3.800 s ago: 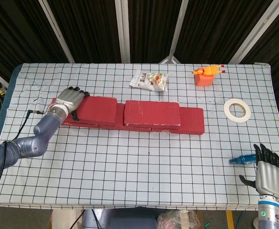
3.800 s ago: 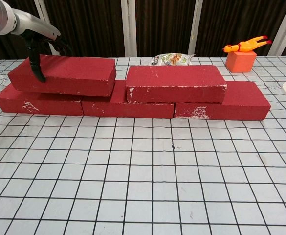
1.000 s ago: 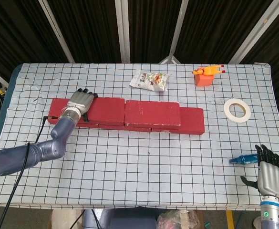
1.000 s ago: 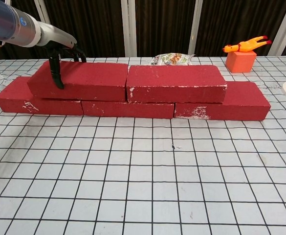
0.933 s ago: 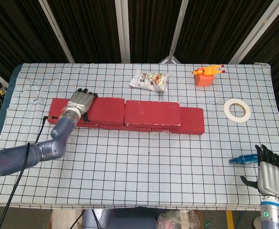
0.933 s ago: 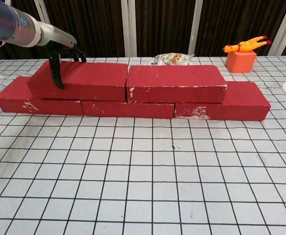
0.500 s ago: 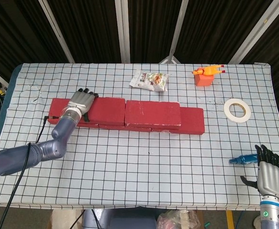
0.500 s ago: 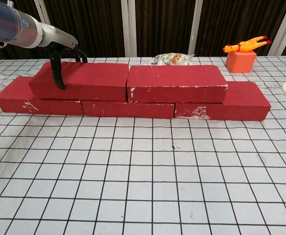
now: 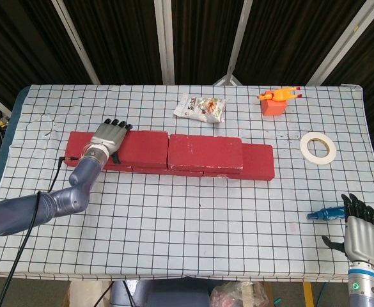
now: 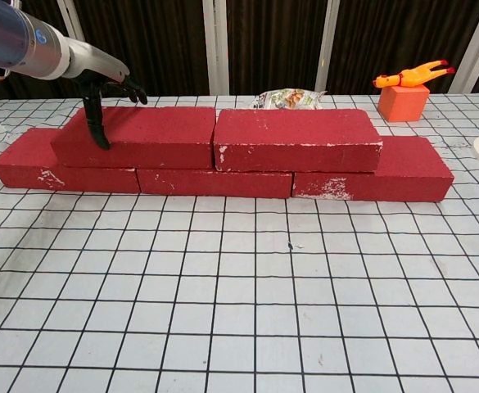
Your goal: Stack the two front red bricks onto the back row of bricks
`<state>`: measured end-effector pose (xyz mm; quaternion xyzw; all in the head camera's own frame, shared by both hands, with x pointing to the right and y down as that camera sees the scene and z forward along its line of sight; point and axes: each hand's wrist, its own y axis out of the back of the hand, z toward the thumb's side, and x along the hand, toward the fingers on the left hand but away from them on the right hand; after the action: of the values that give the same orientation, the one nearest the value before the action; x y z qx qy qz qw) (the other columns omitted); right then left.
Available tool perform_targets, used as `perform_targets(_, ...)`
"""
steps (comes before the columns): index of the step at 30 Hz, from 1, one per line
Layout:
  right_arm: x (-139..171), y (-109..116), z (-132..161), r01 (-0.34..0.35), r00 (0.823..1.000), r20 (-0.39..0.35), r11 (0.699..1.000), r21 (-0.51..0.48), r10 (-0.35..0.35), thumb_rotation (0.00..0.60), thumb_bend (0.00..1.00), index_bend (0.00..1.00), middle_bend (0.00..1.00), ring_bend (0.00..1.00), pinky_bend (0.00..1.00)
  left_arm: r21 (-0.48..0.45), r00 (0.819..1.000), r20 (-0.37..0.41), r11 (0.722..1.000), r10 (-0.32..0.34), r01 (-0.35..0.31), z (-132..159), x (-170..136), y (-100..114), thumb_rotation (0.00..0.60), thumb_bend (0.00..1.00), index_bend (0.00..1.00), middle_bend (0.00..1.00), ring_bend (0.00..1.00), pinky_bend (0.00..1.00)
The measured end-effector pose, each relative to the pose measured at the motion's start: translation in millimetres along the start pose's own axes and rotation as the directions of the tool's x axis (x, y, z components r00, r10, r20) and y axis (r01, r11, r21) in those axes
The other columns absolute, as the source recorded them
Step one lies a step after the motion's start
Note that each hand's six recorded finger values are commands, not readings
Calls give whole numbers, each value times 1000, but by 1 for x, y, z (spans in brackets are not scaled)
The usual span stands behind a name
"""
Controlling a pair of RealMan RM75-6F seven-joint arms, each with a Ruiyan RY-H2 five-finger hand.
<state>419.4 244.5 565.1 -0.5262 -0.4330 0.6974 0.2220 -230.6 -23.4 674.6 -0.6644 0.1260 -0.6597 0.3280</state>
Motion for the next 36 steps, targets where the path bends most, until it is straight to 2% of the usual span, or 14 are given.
perform_targets(5,0,0,0,0,1000,1,1000,-1,0,600,184,50,0,0,0,10,1000,-3,1000,0,0,0,1,0,600,0,79,18,0,26)
perform_targets(9,0,0,0,1,1000,0,1000,-1,-1,600,184,50,0,0,0,9,1000,-1,1000,1,-1,1,0,0,600,0,24,1,0,17)
perform_targets(15,0,-1,0,-5,1000,-2,1000,1,5,600,185,51,0,0,0,-15,1000,9,1000,15,-15,-2,-11,10,600,0,0,0,0,17)
perform_targets(19,-1,-1,0,-10,1000,-2,1000,-2,10,600,184,51,0,0,0,-52,999,9,998,33,-33,-15,-26,17,600,0,0,0,0,19)
perform_targets(22,-1,-1,-1,-10,1000,-1,1000,-7,10,600,184,51,0,0,0,-68,999,-8,996,52,-52,-38,-41,18,600,0,0,0,0,20)
perform_targets(32,-2,-3,-1,-22,1000,-1,1000,-4,22,600,184,51,0,0,0,-65,998,-56,998,24,-28,-110,-78,-35,600,0,60,0,0,20)
perform_targets(36,-2,-4,1,-25,1000,-2,1000,1,25,600,184,51,0,0,0,-77,998,-68,997,14,-19,-122,-78,-43,600,0,87,0,0,19)
